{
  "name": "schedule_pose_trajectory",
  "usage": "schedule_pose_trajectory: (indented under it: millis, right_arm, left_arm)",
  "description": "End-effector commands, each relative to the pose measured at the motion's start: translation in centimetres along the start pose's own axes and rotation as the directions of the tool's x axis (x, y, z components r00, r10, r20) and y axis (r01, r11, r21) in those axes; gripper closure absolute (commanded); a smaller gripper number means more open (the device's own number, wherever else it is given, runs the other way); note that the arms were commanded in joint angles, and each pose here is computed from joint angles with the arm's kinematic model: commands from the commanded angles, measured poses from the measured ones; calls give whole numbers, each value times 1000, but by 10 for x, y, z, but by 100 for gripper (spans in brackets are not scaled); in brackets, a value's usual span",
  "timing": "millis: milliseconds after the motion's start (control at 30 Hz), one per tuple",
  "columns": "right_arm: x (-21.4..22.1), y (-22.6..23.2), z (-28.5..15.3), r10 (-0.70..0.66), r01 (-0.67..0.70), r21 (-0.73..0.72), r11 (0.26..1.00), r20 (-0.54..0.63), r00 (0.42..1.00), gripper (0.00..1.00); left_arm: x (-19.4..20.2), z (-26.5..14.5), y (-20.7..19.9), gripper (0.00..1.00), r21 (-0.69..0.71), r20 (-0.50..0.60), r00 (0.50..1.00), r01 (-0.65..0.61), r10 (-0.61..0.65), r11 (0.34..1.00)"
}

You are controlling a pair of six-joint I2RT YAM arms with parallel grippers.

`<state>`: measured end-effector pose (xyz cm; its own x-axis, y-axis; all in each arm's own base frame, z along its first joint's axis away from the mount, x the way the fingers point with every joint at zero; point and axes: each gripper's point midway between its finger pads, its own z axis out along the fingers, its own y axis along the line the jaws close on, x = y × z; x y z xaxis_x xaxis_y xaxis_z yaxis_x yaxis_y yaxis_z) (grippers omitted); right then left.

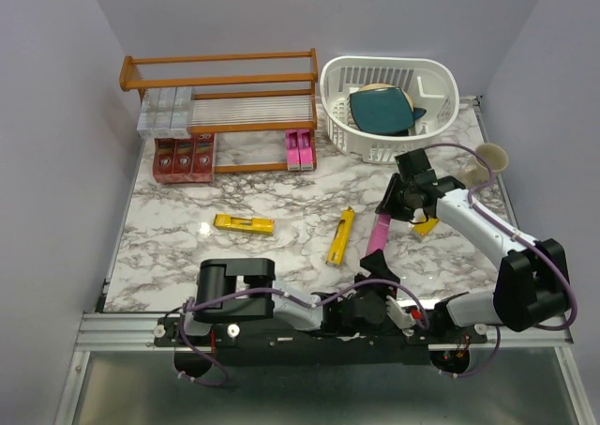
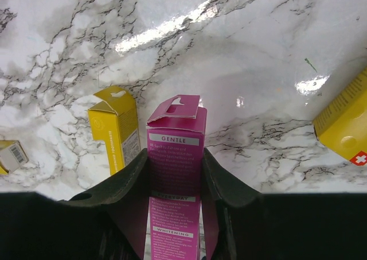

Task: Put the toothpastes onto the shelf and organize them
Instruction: Pick up the toothpaste from the center of the board.

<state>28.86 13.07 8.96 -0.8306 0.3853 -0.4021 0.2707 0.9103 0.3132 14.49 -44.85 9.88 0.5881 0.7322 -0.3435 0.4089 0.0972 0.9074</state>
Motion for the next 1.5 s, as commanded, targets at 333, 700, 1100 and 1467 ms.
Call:
schedule_pose_trajectory:
  millis: [333, 700, 1100, 1467]
  right_arm:
    - [0, 20, -17, 12, -11, -91, 996, 7, 1000, 70]
    - [3, 24, -19, 11, -10, -116, 993, 5, 1000, 69]
    - [-8, 35, -36, 39, -16, -218, 976, 106, 994, 36]
    - [-36, 45, -87, 53, 69, -343, 937, 332, 942, 15]
  left_arm:
    - [24, 18, 31, 34, -170, -146, 987, -94, 69, 981]
    - [27, 18, 33, 55, -192, -151, 986, -93, 64, 977]
    - [28, 6, 50, 61, -226, -137, 989, 29, -61, 974]
    - [48, -18, 81, 65, -288, -75, 925, 339, -374, 896]
